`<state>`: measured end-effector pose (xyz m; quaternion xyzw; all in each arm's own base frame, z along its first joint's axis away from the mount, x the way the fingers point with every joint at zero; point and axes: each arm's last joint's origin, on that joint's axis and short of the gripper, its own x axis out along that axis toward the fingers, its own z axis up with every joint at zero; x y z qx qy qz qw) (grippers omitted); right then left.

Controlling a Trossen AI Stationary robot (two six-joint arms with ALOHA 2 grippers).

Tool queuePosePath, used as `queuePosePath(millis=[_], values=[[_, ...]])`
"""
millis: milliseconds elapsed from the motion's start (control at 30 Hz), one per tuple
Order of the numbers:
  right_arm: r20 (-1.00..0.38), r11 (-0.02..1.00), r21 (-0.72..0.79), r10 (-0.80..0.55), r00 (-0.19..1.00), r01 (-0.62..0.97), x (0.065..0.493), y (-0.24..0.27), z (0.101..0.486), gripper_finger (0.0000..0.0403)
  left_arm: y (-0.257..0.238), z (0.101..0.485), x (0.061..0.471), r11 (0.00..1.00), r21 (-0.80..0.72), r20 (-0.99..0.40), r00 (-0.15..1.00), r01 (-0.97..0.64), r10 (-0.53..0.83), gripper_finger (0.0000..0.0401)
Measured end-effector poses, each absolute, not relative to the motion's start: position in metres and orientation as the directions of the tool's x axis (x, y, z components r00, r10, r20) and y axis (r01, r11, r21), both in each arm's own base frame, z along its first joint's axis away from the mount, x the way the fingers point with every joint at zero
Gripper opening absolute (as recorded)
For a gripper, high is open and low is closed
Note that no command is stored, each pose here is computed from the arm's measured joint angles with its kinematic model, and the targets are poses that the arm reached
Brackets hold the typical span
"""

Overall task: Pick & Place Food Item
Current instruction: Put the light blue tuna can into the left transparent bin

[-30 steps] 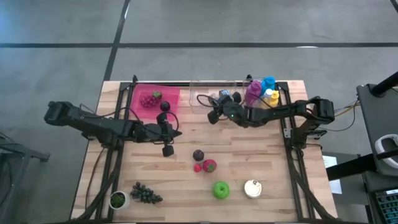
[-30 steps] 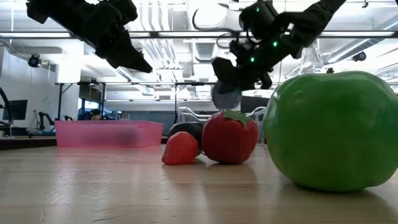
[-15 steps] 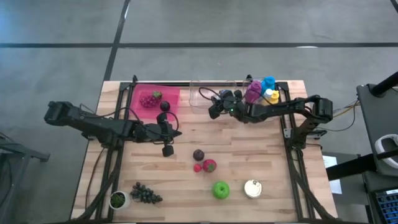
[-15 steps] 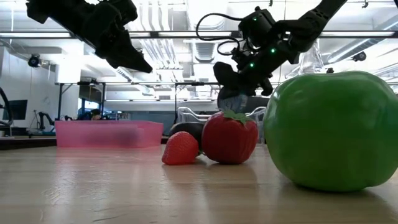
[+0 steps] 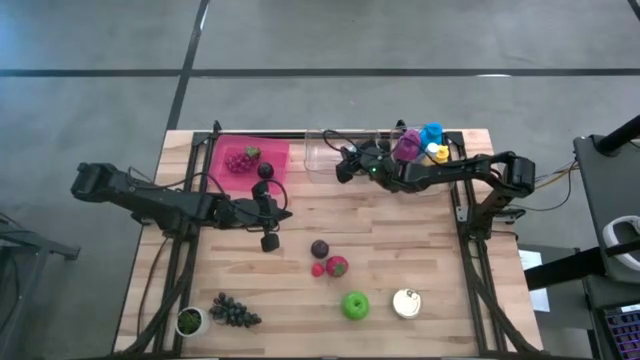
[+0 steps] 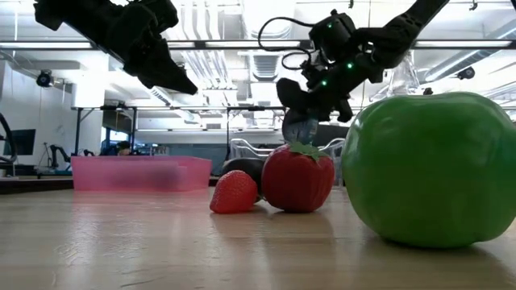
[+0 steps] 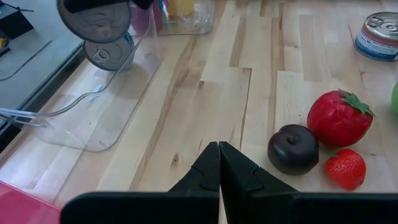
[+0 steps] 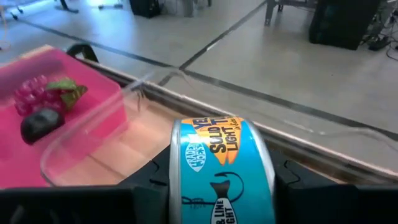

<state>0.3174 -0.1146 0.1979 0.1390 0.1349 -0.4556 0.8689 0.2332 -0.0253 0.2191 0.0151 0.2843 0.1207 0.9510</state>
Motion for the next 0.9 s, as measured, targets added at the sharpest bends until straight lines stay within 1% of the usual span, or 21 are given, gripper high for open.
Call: queuePosePath(millis=[267, 467, 700, 767, 900], values=[[-0.297, 0.523, 0.158, -0.784, 0.546, 0.837, 0.324, -0.119, 0.214, 0.0126, -0.025, 0.219, 0.233, 0.970, 0.097, -0.537, 0.809, -0.221, 0.238, 0.0001], [-0.275, 0.508, 0.183, -0.796, 0.540, 0.842, 0.326, -0.120, 0.216, 0.0120, -0.025, 0.219, 0.233, 0.970, 0.097, -0.537, 0.809, -0.222, 0.239, 0.0001], [-0.298, 0.489, 0.142, -0.808, 0.508, 0.861, 0.339, -0.128, 0.190, 0.0131, -0.025, 0.219, 0.233, 0.970, 0.097, -0.537, 0.809, -0.222, 0.239, 0.0001], [-0.292, 0.478, 0.147, -0.815, 0.500, 0.866, 0.346, -0.136, 0.188, 0.0128, -0.025, 0.219, 0.233, 0.970, 0.097, -0.537, 0.809, -0.221, 0.238, 0.0001], [-0.342, 0.446, 0.091, -0.826, 0.448, 0.891, 0.355, -0.144, 0.176, 0.0120, -0.025, 0.219, 0.233, 0.970, 0.097, -0.537, 0.810, -0.221, 0.238, 0.0001]])
